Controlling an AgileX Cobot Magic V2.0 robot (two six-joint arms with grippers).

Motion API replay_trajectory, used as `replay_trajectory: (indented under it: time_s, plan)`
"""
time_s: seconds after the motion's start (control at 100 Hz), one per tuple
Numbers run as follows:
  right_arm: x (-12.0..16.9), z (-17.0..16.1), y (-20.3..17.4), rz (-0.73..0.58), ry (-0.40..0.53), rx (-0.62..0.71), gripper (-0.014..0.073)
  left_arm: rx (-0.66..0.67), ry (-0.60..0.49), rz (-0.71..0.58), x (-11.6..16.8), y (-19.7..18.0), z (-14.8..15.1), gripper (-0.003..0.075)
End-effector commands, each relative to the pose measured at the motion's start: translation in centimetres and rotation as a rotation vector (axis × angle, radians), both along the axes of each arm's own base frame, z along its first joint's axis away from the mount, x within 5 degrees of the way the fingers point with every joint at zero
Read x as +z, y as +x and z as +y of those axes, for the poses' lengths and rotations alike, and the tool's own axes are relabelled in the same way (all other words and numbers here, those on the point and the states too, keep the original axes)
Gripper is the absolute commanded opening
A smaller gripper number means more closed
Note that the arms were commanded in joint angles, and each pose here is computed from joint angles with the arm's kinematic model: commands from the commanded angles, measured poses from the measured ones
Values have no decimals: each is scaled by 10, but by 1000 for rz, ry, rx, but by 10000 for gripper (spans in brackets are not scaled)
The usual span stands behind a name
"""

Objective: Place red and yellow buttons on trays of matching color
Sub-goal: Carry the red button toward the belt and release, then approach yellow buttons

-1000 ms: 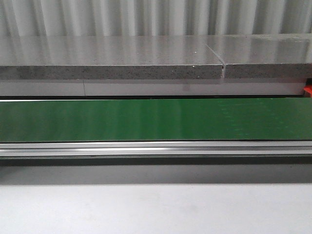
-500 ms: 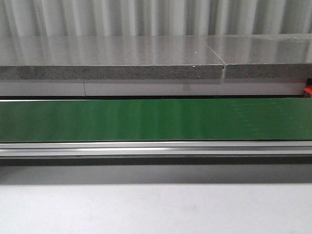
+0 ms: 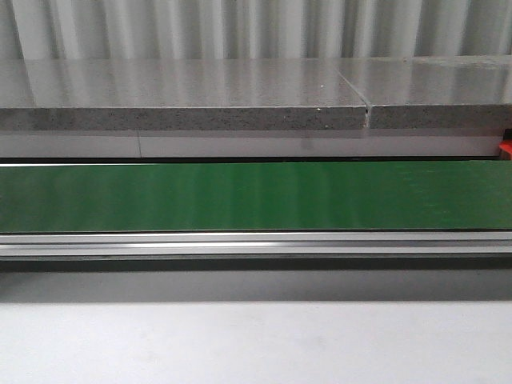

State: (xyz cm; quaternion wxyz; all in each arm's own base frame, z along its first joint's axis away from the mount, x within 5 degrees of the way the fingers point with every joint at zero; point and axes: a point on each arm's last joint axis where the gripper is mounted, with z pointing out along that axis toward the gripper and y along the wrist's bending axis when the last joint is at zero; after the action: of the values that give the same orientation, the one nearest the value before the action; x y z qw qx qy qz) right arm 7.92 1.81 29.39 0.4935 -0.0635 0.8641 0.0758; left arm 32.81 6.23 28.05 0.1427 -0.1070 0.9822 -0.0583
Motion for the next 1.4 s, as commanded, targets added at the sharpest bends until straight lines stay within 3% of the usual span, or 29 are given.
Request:
replay_trajectory:
  time_s: [0.0,0.28,0.38,0.48,0.61,0.78,0.99,1.29,1.39]
  plan:
    - [12,1,3,-81,10,3,-69,14,-21,-138,32,1,-5,541]
    - [12,1,3,-81,10,3,-69,63,40,-248,75,9,2,526]
    - [12,1,3,-81,10,3,-69,130,118,-250,77,9,12,519]
    - [12,1,3,-81,10,3,-69,195,124,-226,72,9,25,510]
    - [12,1,3,-81,10,3,-69,294,45,-198,58,13,46,510]
    - [12,1,3,-81,10,3,-69,468,-145,-162,35,17,78,509]
    - [12,1,3,-81,10,3,-69,711,-224,-108,17,14,106,501]
    - [12,1,3,-81,10,3,-69,823,-395,-133,-3,33,108,501]
    - [12,1,3,-81,10,3,-69,835,-400,-135,-10,38,111,501]
